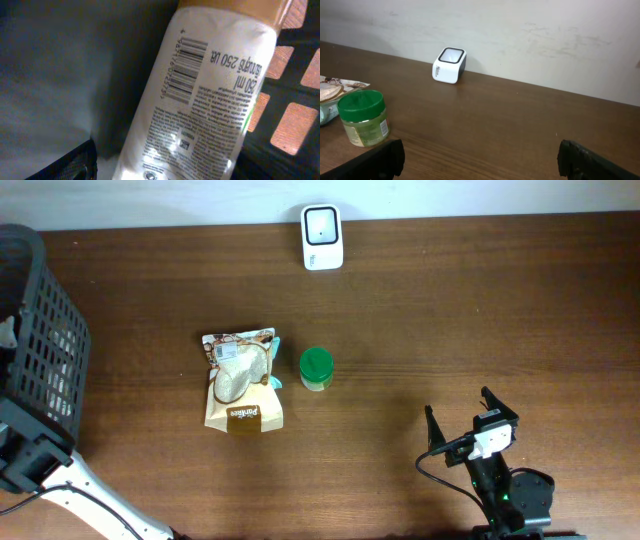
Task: Scan the item barcode
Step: 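Reach into the basket and grasp the white tube with left gripper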
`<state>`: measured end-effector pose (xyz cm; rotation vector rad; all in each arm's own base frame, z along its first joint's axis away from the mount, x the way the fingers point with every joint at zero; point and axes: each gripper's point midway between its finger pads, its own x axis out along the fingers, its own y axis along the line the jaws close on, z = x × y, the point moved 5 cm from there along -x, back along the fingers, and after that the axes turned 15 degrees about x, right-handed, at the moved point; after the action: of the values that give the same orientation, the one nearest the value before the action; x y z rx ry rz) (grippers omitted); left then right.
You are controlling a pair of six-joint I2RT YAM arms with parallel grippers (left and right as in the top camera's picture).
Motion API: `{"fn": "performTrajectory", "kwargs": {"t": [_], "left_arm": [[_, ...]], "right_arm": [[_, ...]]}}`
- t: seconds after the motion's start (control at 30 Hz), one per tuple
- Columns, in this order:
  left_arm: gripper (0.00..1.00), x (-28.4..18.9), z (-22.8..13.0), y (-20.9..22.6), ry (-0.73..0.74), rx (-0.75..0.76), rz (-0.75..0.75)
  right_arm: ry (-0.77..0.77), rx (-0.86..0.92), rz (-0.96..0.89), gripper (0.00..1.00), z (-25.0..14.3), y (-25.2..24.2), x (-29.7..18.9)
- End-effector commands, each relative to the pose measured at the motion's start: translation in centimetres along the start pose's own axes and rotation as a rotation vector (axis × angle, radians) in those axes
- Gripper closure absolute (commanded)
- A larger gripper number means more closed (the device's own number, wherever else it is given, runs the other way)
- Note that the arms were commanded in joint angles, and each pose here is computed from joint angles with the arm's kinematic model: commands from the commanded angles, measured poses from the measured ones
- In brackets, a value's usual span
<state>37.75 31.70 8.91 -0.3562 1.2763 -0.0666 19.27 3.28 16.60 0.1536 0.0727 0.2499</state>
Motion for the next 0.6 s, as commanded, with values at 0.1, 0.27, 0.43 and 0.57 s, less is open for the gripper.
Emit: {"fn": "performTrajectory", "kwargs": {"t": [0.1, 0.27, 0.43, 0.57], "left_arm": [[0.24, 1.1, 0.1, 0.5, -0.007, 0.026, 0.001], [0.66, 1.3, -0.3, 0.8, 0.016, 0.023, 0.021], [0.89, 1.3, -0.4, 0.8, 0.018, 0.021, 0.02], [0.94, 0.0, -0.4, 0.2, 0.024, 0.016, 0.015]], "right_arm": [[0.005, -0.001, 0.003, 0.02, -0.2, 0.0, 0.0], [0.005, -0.001, 0.003, 0.02, -0.2, 0.0, 0.0], [0.005, -0.001, 0.003, 0.02, -0.2, 0.0, 0.0], [0.005, -0.001, 0.003, 0.02, -0.2, 0.0, 0.0]]}}
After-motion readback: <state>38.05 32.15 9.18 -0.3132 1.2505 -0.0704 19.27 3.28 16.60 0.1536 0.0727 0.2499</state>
